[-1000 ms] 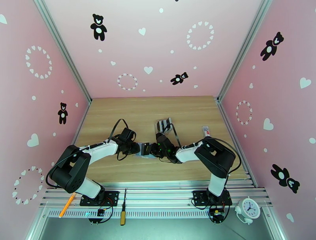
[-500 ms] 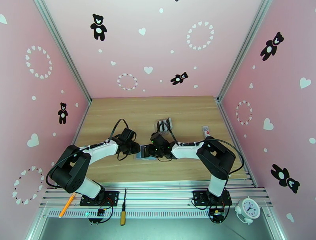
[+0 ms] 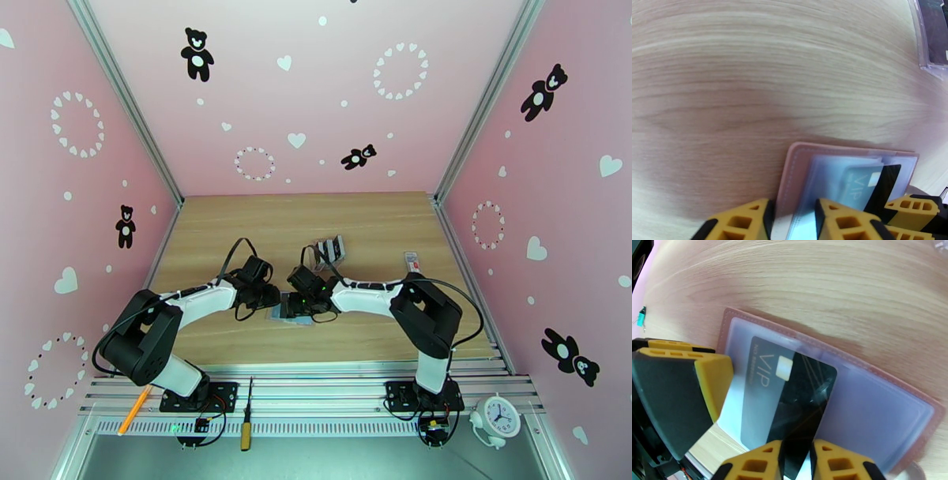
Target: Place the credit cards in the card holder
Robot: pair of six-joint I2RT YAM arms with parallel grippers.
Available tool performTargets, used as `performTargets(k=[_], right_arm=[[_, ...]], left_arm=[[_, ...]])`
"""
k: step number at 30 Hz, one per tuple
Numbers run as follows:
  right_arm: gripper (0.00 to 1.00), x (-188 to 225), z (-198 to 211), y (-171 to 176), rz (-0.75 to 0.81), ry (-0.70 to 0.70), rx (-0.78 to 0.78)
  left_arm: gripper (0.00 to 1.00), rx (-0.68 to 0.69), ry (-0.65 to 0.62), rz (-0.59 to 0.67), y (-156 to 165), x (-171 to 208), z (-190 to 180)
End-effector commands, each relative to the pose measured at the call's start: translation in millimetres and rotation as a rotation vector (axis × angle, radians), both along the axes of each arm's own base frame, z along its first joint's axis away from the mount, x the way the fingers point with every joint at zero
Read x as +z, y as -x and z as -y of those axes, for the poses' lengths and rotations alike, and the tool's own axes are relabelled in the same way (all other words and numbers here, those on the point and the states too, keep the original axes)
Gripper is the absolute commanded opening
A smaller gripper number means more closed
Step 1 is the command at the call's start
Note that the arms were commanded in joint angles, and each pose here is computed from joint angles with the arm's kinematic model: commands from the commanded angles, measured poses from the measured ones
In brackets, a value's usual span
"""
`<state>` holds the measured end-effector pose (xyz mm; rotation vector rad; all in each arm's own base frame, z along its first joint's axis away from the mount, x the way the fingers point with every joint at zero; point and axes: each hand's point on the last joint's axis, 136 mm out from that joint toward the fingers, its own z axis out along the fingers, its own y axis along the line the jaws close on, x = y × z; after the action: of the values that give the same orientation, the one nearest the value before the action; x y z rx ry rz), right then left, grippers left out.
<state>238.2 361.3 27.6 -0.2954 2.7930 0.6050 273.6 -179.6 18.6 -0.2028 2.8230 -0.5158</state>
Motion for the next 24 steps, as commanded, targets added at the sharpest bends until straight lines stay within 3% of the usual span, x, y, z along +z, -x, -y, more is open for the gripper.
performTargets(k=[1,9,18,24], right_arm=[[0.28,18,17,-9,0.066,0.103,0.029],[0.35,51,25,-21,0.152,0.13,0.04],[0.35,23,3,-2,0.024,0.021,0.066],[0.35,7,2,5,-0.024,0.024,0.076]], left_arm=[[0.37,-0.032,0.014,-0.075,23,-11,5],[0.37,-0.028,0.033,-0.051,25,4,4],[0.4,-0.024,0.05,-0.045,37,9,-1],[0.39,-0.024,0.078,-0.053,43,7,0]])
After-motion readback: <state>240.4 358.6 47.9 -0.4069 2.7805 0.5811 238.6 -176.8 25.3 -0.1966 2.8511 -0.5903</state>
